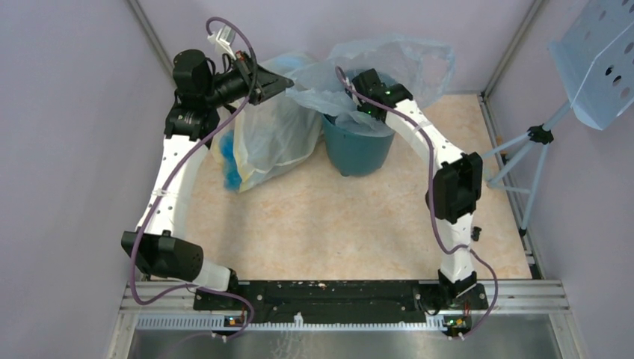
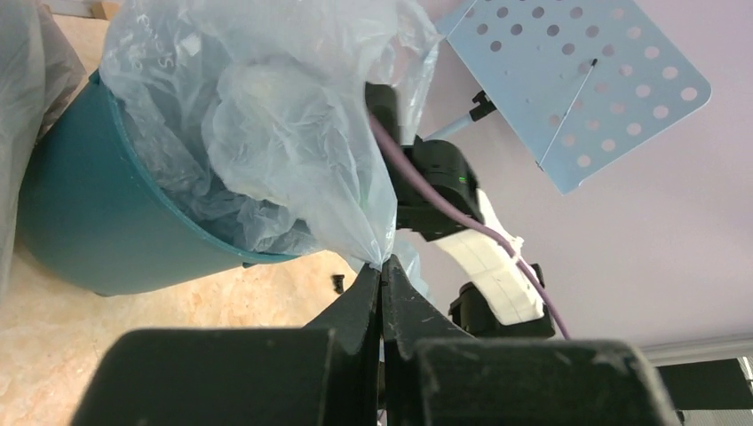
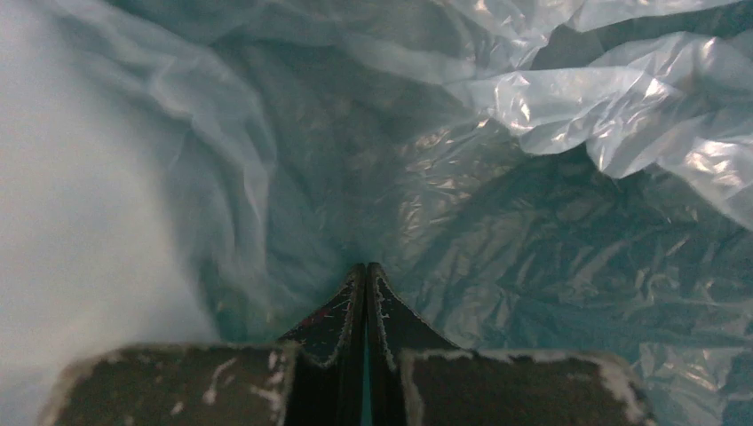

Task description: Put the trash bags into the trash bin

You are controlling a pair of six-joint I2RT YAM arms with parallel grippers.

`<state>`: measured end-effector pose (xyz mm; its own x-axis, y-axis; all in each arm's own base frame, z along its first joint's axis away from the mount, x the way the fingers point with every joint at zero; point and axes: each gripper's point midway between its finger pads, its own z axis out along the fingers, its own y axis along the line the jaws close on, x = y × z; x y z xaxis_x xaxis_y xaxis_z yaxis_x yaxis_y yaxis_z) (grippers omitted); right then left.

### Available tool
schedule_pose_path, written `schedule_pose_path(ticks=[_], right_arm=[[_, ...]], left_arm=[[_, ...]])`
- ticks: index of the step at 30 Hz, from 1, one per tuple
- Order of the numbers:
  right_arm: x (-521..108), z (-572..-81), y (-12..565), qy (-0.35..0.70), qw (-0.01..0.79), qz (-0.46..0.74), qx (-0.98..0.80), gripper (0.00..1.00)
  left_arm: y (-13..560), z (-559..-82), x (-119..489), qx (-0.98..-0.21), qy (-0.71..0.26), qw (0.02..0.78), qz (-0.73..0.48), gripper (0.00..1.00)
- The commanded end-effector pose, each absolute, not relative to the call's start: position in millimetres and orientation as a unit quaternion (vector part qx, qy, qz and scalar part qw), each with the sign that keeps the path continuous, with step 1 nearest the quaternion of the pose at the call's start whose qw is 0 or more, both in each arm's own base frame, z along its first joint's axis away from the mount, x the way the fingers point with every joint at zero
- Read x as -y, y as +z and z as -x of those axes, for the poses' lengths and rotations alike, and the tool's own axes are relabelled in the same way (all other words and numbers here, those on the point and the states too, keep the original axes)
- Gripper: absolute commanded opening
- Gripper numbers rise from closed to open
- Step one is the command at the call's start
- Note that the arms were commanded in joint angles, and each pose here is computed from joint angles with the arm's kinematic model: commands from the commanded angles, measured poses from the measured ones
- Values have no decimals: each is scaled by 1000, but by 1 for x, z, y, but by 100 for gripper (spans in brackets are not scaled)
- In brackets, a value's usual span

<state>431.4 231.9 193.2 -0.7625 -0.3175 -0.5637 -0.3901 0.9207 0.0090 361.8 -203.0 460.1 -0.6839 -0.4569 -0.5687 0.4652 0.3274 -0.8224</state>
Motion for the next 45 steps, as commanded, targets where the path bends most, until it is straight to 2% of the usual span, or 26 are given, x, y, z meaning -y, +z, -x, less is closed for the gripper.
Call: schedule_pose_path(ticks=[1, 9, 20, 28, 35, 39, 45], right_arm=[[-226, -414, 149, 47, 220, 182, -957, 0], [-207, -408, 82, -27, 131, 156, -979, 0], [-204, -410, 30, -20, 74, 144, -987, 0], [-216, -427, 76, 19, 118, 141, -983, 0], [-226, -432, 146, 62, 191, 138, -970, 0], [-229, -421, 186, 101, 242, 141, -955, 9], [-222, -402, 215, 112, 251, 154, -949, 17]], left_arm=[[480, -349, 203, -689, -595, 413, -28, 0], [424, -358, 209, -711, -601, 365, -20, 0], [365, -384, 217, -744, -576, 339, 2, 0], [346, -399, 217, -757, -562, 332, 12, 0], [354, -413, 209, -764, -534, 362, 29, 0], [360, -416, 208, -758, -539, 367, 32, 0], [365, -420, 207, -755, -537, 376, 33, 0]])
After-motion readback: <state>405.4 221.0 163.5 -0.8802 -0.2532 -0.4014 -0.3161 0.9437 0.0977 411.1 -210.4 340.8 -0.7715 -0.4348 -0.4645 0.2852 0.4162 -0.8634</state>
